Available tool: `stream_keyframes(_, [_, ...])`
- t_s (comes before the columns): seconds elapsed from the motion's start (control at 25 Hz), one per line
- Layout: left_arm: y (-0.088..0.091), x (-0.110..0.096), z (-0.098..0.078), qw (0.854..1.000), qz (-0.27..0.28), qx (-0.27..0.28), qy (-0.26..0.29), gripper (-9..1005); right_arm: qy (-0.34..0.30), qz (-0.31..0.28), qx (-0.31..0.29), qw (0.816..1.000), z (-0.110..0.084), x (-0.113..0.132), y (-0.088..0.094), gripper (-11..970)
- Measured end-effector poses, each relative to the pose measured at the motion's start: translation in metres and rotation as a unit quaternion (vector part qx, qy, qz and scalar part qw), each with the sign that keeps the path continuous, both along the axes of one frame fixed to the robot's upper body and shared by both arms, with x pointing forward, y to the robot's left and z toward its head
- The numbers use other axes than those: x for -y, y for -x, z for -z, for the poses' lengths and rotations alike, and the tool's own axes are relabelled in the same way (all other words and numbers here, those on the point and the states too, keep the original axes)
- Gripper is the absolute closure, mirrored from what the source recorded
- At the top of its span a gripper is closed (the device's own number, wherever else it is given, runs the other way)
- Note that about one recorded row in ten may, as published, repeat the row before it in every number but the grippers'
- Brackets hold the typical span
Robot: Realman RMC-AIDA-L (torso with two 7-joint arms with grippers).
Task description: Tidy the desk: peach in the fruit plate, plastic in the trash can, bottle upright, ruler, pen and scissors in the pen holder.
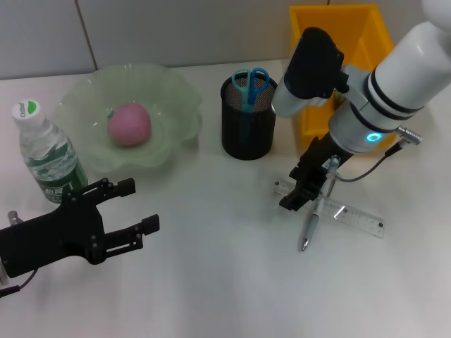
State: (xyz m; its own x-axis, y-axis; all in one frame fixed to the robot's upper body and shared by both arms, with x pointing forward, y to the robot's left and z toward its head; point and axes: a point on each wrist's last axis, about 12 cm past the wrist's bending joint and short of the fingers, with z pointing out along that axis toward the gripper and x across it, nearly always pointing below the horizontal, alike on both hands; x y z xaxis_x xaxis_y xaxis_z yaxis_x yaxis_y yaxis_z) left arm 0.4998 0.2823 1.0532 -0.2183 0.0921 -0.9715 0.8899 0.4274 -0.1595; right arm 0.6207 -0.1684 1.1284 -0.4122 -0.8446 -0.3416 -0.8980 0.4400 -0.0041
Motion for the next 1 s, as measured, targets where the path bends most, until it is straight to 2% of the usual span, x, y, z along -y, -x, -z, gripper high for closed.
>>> stream_keyframes(1.0, [-0.0006,-0.0004,-0.0006,1.000,0.000,0.002,-0.001,184,-0.010,-0.004,0.006,1.000,0.0070,-0.0082,0.0002,349])
